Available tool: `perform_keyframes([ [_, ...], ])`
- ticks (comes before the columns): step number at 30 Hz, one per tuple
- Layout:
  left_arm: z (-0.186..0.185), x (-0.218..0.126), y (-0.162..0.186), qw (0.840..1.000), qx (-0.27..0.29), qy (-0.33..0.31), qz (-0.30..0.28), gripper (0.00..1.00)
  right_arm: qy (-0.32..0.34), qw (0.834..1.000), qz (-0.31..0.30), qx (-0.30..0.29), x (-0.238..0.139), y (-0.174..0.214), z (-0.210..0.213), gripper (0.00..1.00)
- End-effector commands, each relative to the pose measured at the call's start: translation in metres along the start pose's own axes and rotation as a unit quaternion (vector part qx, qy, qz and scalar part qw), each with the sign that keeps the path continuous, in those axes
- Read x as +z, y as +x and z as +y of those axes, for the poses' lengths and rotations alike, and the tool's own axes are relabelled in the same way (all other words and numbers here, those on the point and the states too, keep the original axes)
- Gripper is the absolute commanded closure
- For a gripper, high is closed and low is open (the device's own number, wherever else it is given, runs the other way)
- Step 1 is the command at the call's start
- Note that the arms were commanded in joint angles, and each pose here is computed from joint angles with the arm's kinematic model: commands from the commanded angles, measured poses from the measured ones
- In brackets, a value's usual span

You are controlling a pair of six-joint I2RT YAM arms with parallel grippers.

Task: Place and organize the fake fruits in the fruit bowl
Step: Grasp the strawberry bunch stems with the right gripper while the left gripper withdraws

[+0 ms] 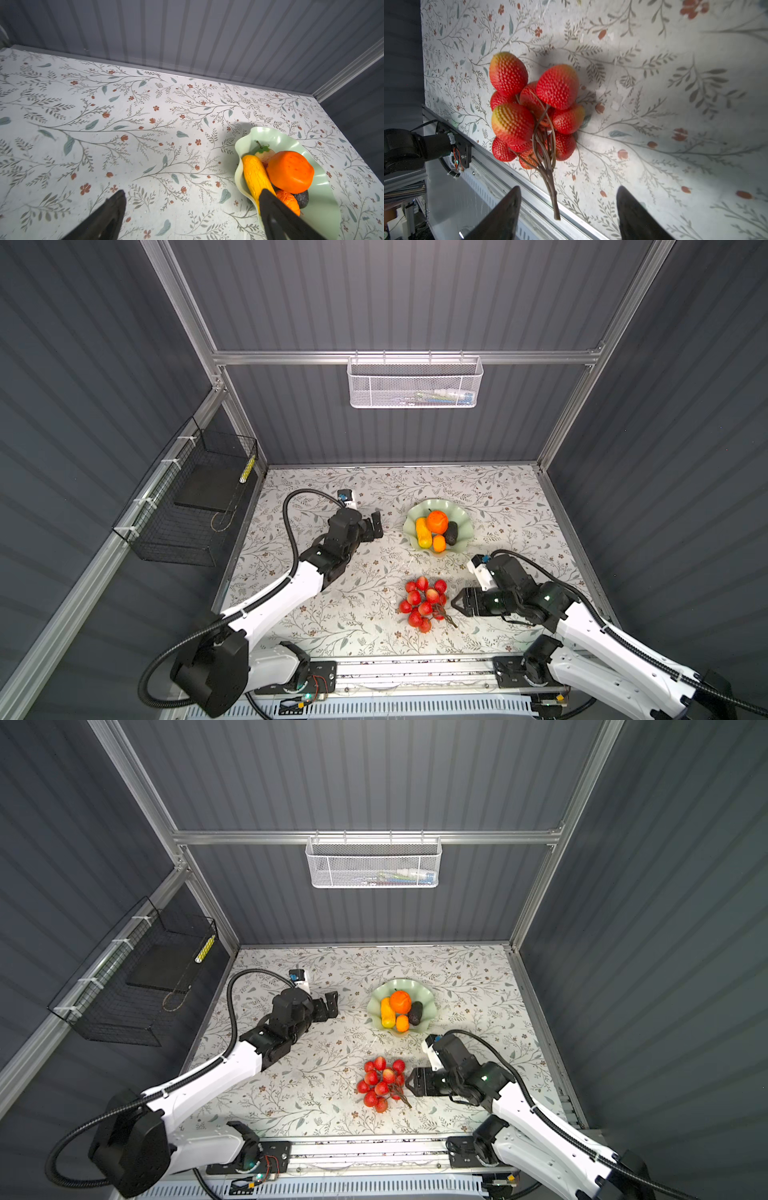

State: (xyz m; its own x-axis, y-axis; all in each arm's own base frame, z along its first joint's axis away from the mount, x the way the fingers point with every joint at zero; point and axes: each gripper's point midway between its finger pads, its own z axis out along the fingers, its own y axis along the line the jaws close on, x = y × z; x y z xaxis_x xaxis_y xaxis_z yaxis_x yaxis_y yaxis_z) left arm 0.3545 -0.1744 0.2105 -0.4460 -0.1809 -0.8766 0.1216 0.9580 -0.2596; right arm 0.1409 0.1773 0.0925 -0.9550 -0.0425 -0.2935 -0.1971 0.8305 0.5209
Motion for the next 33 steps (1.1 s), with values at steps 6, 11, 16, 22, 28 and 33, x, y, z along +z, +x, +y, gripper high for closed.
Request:
perform_keyframes([
  [6, 0.023, -0.02, -0.002, 0.998, -0.035, -0.036, -0.028, 0.0, -0.042, 0.997, 0.055, 0.016, 0.018, 0.021, 0.016, 0.42],
  [11, 0.024, -0.022, -0.001, 0.998, -0.03, -0.04, -0.024, 0.0, -0.061, 0.995, 0.078, 0.006, 0.027, 0.029, 0.025, 0.44],
  [16, 0.028, -0.021, 0.002, 0.998, -0.027, -0.047, -0.021, 0.0, -0.076, 0.993, 0.087, 0.0, 0.036, 0.029, 0.03, 0.49],
  [22, 0.029, -0.022, 0.003, 0.998, -0.023, -0.05, -0.018, 0.0, -0.067, 0.994, 0.082, -0.008, 0.046, 0.02, 0.031, 0.62],
  [28, 0.029, -0.021, 0.003, 0.998, -0.018, -0.052, -0.016, 0.0, -0.063, 0.995, 0.083, -0.012, 0.05, 0.018, 0.03, 0.83],
  [33, 0.028, -0.02, 0.003, 0.998, -0.016, -0.052, -0.014, 0.0, -0.046, 0.995, 0.081, -0.037, 0.047, 0.017, 0.032, 1.0],
])
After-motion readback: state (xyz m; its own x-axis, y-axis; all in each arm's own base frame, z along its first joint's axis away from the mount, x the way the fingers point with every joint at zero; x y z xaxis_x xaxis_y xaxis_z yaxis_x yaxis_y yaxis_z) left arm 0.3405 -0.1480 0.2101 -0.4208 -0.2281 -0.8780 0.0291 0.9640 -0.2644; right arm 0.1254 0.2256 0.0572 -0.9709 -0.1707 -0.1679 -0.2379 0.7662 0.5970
